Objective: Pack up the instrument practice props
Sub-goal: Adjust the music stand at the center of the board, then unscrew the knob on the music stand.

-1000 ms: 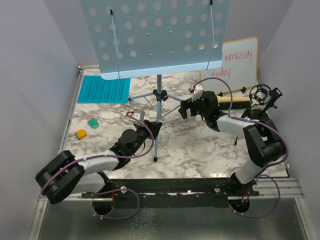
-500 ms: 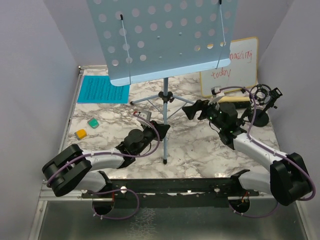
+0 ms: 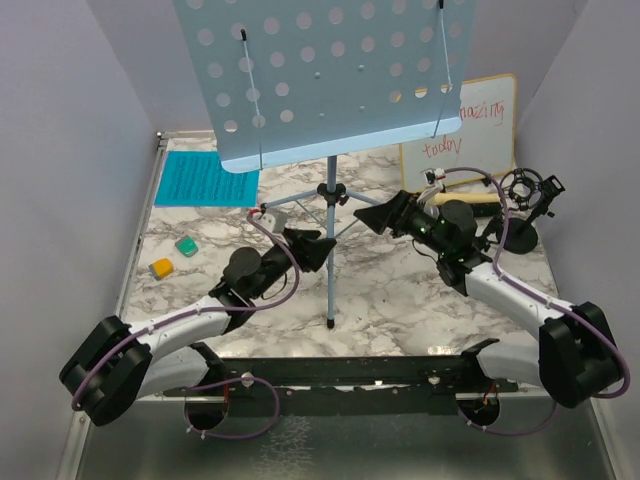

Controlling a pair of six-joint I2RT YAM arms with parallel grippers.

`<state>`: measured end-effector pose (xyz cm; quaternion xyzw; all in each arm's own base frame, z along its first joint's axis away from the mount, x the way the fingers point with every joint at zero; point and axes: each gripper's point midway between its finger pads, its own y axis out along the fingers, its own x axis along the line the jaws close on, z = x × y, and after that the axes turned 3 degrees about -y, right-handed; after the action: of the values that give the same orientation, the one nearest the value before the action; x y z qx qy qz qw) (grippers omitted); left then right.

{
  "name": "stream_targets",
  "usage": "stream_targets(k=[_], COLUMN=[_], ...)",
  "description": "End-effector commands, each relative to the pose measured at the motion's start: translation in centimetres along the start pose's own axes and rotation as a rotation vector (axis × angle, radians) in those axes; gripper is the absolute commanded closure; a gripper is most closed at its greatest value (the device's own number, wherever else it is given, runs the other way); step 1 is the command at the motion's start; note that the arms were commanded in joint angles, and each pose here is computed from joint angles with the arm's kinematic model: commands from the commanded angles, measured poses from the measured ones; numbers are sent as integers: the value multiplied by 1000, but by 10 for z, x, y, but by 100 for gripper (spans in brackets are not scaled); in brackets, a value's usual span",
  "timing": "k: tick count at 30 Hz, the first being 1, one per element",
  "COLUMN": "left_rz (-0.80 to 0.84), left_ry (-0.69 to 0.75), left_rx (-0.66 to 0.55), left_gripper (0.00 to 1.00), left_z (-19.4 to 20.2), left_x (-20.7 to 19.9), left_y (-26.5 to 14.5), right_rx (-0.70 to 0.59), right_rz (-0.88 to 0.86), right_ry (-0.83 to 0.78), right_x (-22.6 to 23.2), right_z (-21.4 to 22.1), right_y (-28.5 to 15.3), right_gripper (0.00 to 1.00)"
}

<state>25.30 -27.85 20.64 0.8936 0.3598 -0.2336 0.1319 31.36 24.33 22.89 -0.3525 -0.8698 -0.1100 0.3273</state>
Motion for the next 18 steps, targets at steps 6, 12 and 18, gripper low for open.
stream_targets(k=[6,12,18], left_rz=[178,289,373], left_ry=[116,114,152], left_rx=[-87,-138,-171], left_gripper=[34,34,34], left_z=[-73,-103,-122], left_x=[-2,-4,-1], left_y=[13,30,47], right_rx=[21,47,68], right_rz=[-121,-147,-144], right_ry=[153,192,221], right_x=[25,28,26], right_z=[-13,-16,-17], right_y=[22,34,46], right_gripper=[17,23,30])
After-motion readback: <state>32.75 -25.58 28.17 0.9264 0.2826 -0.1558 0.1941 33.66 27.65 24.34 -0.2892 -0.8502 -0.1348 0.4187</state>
